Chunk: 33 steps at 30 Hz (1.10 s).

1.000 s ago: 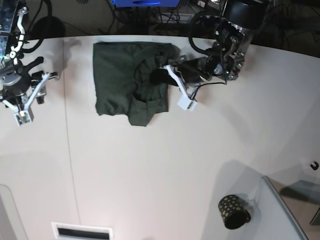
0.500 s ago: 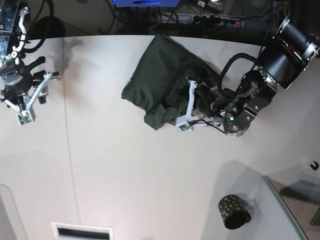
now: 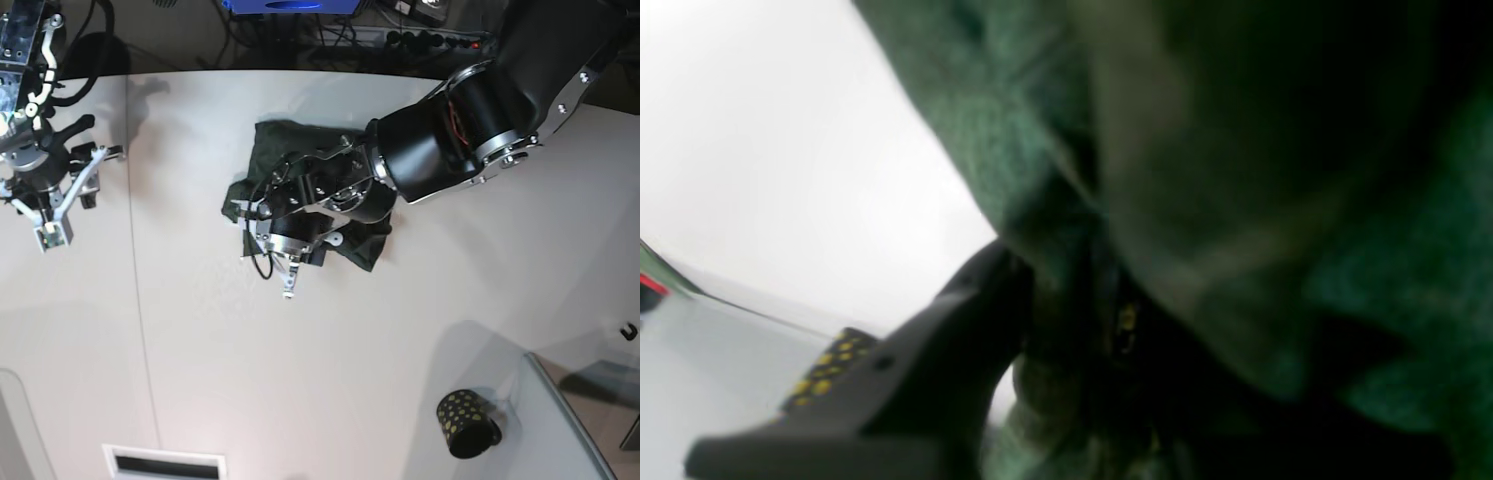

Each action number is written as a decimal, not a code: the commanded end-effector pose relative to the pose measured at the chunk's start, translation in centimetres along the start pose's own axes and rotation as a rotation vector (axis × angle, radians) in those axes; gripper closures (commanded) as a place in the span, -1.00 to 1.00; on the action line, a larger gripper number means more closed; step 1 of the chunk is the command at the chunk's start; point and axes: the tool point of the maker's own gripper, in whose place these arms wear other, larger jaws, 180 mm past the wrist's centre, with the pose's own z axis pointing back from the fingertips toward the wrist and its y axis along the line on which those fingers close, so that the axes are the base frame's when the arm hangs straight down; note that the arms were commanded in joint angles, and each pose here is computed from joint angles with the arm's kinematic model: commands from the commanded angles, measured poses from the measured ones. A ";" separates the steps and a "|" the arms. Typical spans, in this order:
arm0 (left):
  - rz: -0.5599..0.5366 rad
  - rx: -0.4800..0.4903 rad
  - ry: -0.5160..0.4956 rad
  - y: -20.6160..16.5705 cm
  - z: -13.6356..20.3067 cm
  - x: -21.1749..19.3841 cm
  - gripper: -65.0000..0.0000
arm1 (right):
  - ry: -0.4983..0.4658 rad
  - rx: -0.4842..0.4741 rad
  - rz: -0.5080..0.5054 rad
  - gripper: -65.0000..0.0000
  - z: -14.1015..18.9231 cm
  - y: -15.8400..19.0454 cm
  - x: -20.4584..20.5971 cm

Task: Layout the t-shirt on the table in an organized manner, then fold the t-shirt properly
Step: 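Press and flatten the folded bundle with the left gripper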

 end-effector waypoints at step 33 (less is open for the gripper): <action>0.304 -0.177 -0.205 0.3 0.6 3.4 0.74 | -0.039 -0.010 0.011 0.25 0.3 -0.4 1.1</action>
